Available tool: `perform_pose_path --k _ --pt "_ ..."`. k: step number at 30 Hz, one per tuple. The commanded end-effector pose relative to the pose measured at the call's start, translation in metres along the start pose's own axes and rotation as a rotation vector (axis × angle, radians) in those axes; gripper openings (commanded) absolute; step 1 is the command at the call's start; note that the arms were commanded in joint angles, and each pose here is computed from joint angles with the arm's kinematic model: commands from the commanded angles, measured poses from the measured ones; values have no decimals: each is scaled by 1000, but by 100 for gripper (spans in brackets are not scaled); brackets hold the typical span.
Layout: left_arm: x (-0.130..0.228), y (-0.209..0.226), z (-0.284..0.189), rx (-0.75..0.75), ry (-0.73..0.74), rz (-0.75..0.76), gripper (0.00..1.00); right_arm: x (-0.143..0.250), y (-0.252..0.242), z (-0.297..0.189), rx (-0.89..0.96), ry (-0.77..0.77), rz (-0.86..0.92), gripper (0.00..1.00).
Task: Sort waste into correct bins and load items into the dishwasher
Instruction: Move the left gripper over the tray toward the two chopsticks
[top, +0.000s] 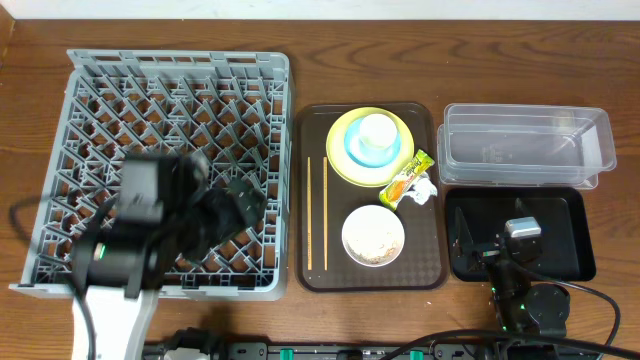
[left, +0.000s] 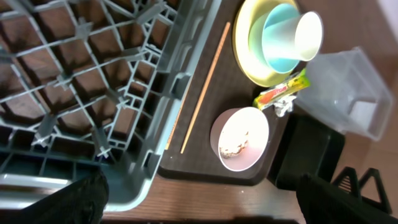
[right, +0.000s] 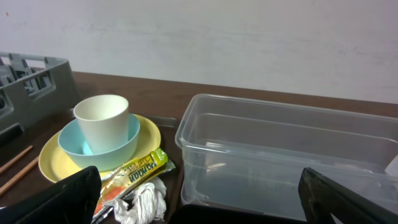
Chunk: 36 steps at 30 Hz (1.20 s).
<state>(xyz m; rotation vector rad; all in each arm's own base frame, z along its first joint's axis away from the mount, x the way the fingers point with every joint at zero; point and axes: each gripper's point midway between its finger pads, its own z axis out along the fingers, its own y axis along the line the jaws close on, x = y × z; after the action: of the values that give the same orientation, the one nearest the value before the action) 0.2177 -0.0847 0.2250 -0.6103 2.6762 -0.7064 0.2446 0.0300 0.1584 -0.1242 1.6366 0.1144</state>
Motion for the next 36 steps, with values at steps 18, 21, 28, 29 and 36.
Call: perform_pose_path --k 18,21,28,29,36 --pt "-59 -84 -1 -204 18 229 98 1 -3 0 15 3 11 99" --pt "-60 -87 0 -193 12 231 97 1 -3 0 15 3 11 99" --pt "-54 -80 7 -215 38 198 87 1 -3 0 15 3 11 99" --pt "-48 -78 13 -228 57 188 79 1 -3 0 15 3 11 99" --pt "-26 -68 46 -296 97 262 61 1 -3 0 15 3 11 99"
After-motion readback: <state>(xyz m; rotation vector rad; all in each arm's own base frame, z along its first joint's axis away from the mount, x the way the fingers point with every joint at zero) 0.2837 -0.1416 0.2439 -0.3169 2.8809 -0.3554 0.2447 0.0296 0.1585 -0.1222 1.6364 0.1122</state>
